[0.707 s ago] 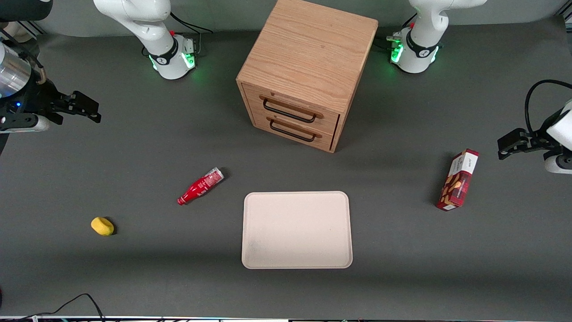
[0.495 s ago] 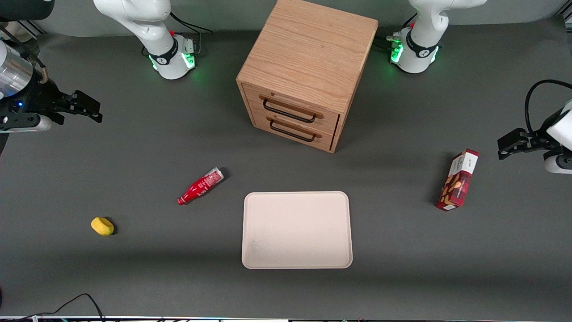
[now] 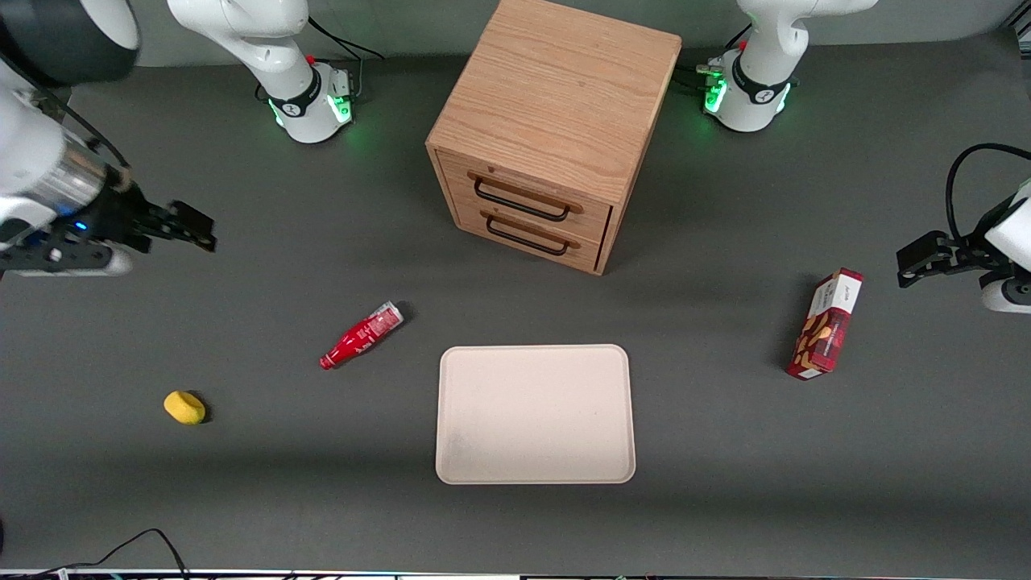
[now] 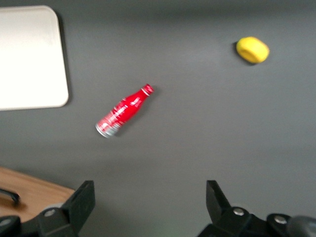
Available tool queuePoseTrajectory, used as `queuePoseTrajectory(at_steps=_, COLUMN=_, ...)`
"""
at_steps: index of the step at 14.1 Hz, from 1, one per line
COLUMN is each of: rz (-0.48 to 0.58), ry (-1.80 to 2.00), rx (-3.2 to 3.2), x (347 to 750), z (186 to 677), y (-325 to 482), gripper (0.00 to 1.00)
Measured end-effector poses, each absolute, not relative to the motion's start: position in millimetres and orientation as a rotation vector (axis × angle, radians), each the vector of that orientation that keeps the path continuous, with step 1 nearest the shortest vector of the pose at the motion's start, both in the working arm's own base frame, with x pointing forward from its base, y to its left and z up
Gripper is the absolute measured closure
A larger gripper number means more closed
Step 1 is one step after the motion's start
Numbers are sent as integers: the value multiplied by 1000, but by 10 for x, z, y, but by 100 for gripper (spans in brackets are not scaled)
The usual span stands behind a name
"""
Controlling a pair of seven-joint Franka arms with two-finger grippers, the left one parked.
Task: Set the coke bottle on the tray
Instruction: 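Move the right gripper toward the red Coca-Cola bottle lying on the table, then lower the open right gripper around the bottle's body and close it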
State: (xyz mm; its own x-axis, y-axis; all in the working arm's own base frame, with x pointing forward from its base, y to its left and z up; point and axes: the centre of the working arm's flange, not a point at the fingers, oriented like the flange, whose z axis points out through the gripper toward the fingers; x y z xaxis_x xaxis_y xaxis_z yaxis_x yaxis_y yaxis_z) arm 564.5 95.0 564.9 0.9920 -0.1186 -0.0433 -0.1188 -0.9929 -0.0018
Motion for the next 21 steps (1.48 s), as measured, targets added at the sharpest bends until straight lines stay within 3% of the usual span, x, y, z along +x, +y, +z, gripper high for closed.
queuePoseTrajectory(at_steps=5, rz=114, ry=666, rx=-3053, x=5859, z=4609, y=1763, gripper=0)
queuePoseTrajectory(at_steps=12, rz=270, ry=1261, rx=-2907, x=5935, z=3105, y=1993, gripper=0)
queuePoseTrajectory(at_steps=21, rz=207, ry=1438, rx=-2801, x=5874, z=1976, y=1729, gripper=0)
